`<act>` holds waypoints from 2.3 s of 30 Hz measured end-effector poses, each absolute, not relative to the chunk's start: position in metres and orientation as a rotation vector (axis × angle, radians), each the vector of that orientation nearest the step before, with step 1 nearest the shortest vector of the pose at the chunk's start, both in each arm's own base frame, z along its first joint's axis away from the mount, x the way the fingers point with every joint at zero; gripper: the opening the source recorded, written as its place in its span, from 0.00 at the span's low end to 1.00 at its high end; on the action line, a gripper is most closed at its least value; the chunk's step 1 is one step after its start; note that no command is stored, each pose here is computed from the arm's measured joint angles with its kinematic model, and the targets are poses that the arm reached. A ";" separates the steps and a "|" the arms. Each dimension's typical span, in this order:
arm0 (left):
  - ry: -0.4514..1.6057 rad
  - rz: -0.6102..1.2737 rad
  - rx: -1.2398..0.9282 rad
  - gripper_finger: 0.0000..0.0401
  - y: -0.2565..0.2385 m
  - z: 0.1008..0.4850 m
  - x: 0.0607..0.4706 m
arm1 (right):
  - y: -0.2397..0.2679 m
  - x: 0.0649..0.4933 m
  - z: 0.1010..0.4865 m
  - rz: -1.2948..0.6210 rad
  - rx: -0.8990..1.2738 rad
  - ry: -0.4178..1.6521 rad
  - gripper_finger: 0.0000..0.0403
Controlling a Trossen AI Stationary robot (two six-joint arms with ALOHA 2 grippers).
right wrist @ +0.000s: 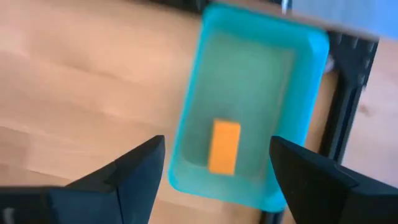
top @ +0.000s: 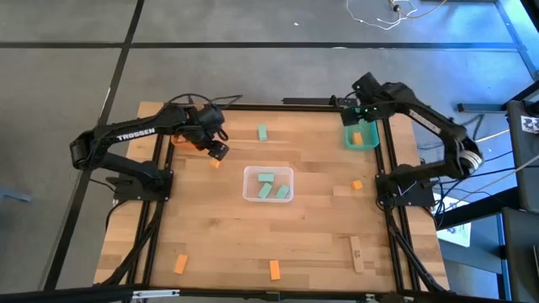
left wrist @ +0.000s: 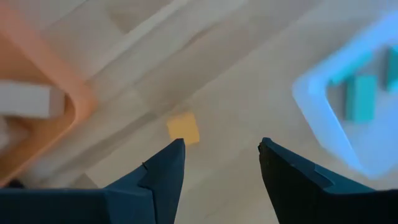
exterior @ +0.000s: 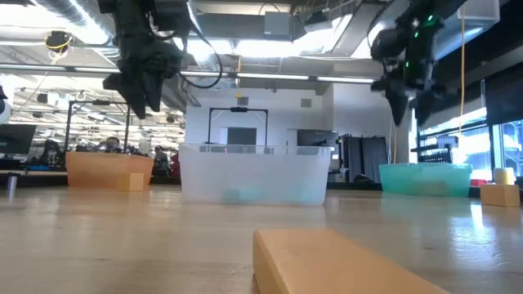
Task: Sort & place blocks by color
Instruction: Put the yellow block into the blue bin
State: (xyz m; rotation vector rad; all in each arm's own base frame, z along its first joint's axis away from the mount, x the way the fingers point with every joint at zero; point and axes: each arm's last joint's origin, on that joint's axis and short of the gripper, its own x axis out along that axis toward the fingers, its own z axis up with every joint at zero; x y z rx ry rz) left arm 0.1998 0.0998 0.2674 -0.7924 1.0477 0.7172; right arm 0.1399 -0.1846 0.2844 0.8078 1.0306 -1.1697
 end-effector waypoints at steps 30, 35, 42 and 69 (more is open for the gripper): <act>1.344 1.000 -0.669 0.49 0.076 0.174 0.247 | -0.165 0.134 0.332 -0.980 0.655 0.722 0.72; 1.389 1.017 -0.648 0.49 0.078 0.160 0.252 | -0.165 0.134 0.332 -0.975 0.657 0.721 0.72; 1.467 0.999 -0.606 0.49 0.079 0.140 0.257 | -0.165 0.134 0.332 -0.973 0.654 0.723 0.72; 1.062 0.314 -0.364 0.31 0.132 0.267 0.304 | -0.157 0.154 0.340 -0.347 0.154 0.727 0.65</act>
